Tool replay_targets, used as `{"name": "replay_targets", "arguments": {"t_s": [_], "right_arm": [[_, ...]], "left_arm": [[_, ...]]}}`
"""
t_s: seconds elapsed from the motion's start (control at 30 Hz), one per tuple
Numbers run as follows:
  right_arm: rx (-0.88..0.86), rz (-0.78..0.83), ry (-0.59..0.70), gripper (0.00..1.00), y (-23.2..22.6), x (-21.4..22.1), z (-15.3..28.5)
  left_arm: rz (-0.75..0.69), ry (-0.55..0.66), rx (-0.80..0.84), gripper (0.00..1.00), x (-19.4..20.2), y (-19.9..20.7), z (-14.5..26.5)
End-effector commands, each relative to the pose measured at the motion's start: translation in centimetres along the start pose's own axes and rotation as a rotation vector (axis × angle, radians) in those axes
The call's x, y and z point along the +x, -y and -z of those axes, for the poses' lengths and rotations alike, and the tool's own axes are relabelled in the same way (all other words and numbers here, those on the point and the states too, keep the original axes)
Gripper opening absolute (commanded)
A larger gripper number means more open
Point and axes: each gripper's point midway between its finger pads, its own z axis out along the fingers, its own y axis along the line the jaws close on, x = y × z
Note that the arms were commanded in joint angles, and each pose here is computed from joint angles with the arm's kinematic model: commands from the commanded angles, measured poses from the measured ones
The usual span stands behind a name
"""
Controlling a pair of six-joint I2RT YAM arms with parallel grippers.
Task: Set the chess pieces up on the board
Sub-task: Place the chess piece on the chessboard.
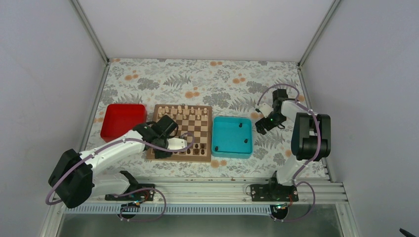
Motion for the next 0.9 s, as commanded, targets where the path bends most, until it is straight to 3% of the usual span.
{"name": "replay_targets", "arguments": {"t_s": [0.0,0.67,0.87], "right_arm": [[-0.011,-0.019,-0.014,1.00,0.2,0.5,-0.6],[-0.015,-0.019,-0.016,1.00,0.1,0.7,-0.7],[-0.008,-0.017,-0.006,1.00,0.2,0.5,-0.4]], "left_arm": [[-0.009,-0.020,0.019,0.15,0.3,0.2,-0.3],[-0.042,-0.058,-0.008,0.21,-0.2,-1.3,2.7],[-0.078,-0.057,-0.084,0.21,-1.5,-3.6,7.2]]}}
